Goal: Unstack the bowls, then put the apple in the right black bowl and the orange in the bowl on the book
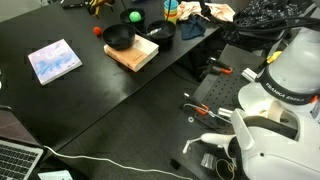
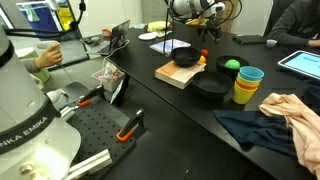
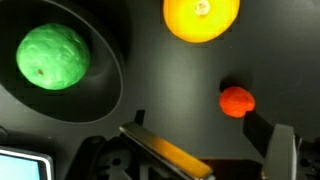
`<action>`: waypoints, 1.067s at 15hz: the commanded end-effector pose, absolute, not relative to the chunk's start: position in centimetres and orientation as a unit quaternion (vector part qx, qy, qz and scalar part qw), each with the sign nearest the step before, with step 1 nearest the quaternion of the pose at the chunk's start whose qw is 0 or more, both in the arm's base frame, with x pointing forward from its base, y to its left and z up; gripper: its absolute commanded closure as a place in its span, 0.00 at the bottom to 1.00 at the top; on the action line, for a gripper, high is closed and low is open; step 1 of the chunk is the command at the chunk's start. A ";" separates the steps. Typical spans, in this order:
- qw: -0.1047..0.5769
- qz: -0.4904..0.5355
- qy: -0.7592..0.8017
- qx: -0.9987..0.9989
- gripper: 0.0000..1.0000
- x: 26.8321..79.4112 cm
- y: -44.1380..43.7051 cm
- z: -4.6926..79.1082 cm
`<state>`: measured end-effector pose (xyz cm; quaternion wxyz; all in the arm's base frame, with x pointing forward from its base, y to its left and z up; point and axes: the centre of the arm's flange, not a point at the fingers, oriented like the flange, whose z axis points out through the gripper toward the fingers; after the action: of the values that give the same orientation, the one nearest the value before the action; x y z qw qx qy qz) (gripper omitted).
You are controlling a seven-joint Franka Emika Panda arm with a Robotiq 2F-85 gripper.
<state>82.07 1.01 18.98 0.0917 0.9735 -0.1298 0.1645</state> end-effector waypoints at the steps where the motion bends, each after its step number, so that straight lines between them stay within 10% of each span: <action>1: 0.070 0.207 -0.138 0.966 0.00 84.8 3.3 16.9; 16: 0.065 0.215 -0.143 0.964 0.00 84.9 5.9 11.4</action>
<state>82.02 5.62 10.95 0.0554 0.9634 -0.1401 0.2218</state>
